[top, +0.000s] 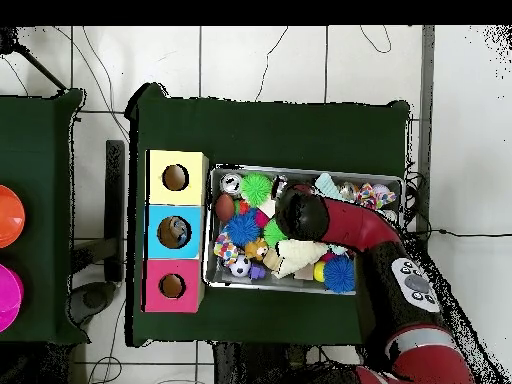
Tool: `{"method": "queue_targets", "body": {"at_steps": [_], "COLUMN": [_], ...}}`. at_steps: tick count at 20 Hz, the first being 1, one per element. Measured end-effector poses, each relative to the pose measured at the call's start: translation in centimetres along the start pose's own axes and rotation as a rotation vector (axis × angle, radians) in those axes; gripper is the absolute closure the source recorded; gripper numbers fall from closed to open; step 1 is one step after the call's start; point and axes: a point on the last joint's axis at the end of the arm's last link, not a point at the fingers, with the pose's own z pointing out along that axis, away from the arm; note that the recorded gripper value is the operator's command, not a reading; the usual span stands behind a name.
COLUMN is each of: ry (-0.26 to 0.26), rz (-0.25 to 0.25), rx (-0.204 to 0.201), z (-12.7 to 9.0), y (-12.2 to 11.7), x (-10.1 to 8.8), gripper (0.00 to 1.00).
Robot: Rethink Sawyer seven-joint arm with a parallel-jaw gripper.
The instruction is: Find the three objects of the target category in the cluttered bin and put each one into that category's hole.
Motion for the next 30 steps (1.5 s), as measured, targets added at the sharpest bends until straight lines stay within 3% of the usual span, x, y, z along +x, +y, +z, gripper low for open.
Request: {"method": "queue_targets", "body": {"at_steps": [12, 21, 30], "ry": [-0.066, -0.1, -0.091], "rz": [-0.022, -0.026, -0.033], "rx": [0.02, 0.027, 0.024], "z": [-5.0, -6.9, -8.7], "y": [0.4, 0.5, 1.5], "x": [-3.1, -4.3, -3.7], "gripper": [1.0, 1.0, 1.0]}}
